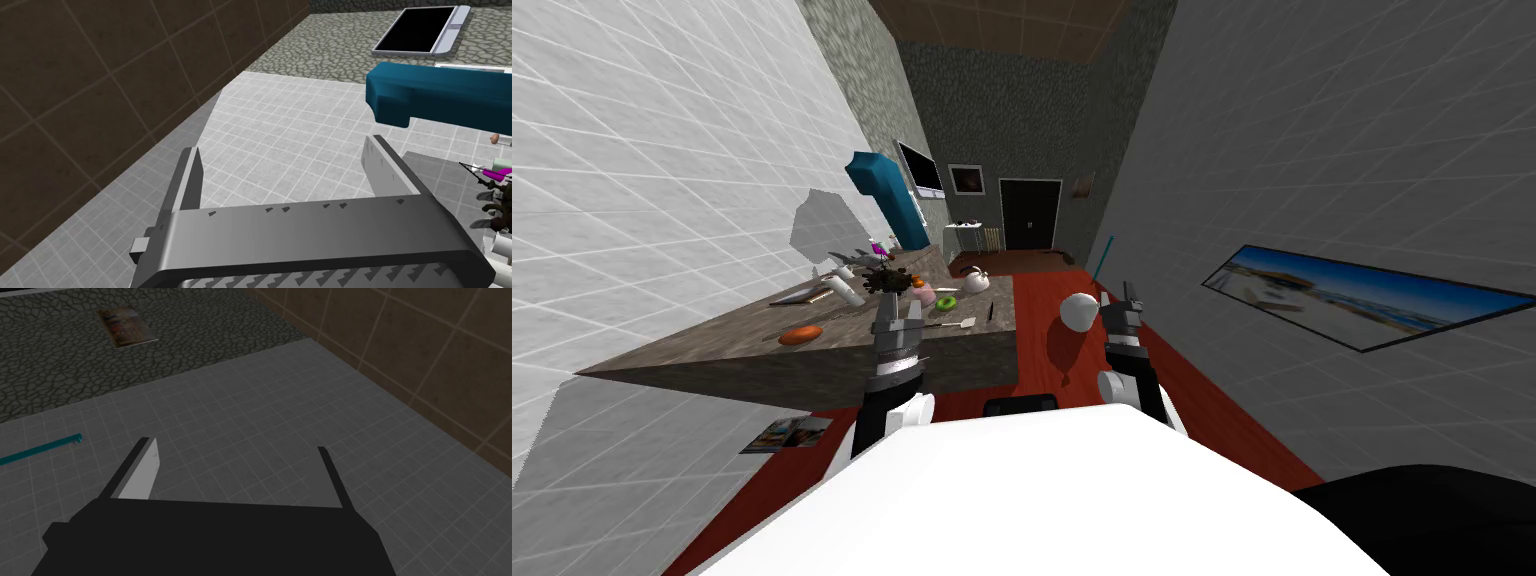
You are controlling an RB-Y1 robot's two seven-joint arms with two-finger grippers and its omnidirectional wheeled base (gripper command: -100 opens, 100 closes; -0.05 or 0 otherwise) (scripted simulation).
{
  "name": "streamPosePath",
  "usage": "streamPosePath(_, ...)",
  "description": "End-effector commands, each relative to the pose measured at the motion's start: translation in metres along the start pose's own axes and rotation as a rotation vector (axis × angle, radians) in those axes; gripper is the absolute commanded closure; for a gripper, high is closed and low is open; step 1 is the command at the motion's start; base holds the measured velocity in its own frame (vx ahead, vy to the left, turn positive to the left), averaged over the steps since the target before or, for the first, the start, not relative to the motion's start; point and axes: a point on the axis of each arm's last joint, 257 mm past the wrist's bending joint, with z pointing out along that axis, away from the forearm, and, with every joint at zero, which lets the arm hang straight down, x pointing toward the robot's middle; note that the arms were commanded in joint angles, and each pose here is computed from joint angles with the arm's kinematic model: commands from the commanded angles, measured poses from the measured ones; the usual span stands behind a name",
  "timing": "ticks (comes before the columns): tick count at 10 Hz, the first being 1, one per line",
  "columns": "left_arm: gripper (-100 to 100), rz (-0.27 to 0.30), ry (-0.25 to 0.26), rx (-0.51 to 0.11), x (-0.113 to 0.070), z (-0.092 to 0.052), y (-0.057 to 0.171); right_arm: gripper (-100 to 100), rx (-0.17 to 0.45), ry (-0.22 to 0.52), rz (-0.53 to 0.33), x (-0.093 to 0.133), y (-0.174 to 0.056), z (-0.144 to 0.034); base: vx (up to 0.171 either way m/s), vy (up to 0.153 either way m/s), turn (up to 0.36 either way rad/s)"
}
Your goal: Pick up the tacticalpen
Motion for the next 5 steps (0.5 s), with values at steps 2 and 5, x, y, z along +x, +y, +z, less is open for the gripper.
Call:
streamPosePath(2,-100,0.022,0.04,-0.069,-0.008,-0.014,0.016,0,0.0,0.0,0.0,0.0,0.0,0.0,-0.022,-0.019,-0.212)
streamPosePath(5,-100,0.043,0.073,-0.189,-0.024,-0.038,0.041,0,0.0,0.0,0.0,0.0,0.0,0.0,-0.043,-0.035,-0.218)
